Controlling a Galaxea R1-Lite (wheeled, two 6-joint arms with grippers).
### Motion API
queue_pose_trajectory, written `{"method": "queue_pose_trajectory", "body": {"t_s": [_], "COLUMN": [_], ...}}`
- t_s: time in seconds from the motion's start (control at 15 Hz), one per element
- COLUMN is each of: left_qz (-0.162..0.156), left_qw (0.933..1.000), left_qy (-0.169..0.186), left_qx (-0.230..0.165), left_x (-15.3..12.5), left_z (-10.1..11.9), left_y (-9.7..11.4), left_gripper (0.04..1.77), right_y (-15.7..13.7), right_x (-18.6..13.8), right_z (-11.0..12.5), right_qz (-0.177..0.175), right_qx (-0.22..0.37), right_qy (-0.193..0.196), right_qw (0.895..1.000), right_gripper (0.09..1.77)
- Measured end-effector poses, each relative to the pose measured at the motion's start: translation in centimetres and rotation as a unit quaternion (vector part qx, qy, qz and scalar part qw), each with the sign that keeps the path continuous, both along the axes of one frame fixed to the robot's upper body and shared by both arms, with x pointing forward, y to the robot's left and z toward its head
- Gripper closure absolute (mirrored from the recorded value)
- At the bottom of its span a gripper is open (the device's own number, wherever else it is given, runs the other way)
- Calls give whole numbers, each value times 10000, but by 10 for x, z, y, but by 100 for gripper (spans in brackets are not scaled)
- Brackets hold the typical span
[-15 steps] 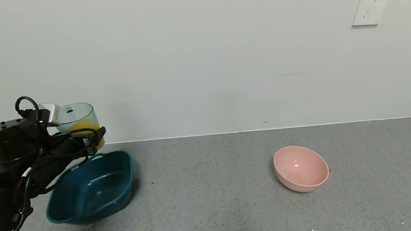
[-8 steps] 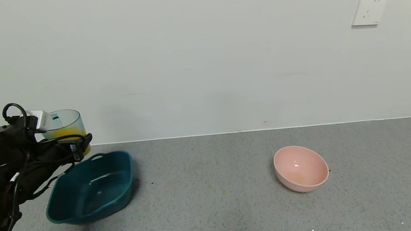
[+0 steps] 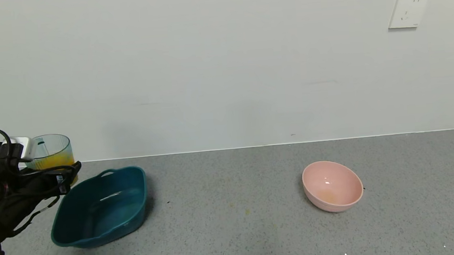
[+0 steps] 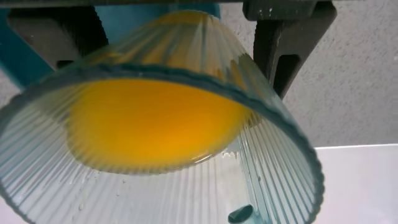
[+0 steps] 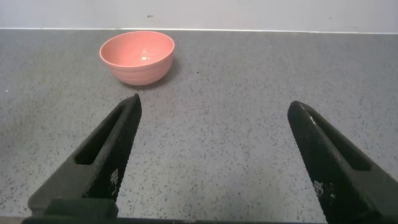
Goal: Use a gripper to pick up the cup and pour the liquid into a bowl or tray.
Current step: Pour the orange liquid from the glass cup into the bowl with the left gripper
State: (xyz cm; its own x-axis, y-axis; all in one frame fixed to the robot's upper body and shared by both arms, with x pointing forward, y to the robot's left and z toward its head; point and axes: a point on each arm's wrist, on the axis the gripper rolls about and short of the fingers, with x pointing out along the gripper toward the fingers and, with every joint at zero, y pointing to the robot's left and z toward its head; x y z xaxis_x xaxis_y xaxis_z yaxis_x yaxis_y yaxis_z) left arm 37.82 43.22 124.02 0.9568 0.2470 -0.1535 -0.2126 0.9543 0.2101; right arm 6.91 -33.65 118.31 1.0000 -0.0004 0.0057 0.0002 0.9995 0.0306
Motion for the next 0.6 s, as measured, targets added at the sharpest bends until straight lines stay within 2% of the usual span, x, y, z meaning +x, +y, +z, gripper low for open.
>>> {"method": "queue_pose_trajectory", "body": {"t_s": [0.27, 0.6], "left_qz": [109, 116], "left_qw": [9997, 9984], "left_qy": [26, 282], "left_qx": [221, 476], "left_x": [-13, -21], "left_z": [-7, -16], "left_y": [10, 11], "left_gripper": [52, 52], "right_y": [0, 0], "right_x": [0, 0], "right_z": [0, 0], "right_qz": [-2, 0], "right_qx": [-2, 0], "right_qy": [2, 0], "right_qw": [10000, 10000], "right_gripper": [15, 15]}}
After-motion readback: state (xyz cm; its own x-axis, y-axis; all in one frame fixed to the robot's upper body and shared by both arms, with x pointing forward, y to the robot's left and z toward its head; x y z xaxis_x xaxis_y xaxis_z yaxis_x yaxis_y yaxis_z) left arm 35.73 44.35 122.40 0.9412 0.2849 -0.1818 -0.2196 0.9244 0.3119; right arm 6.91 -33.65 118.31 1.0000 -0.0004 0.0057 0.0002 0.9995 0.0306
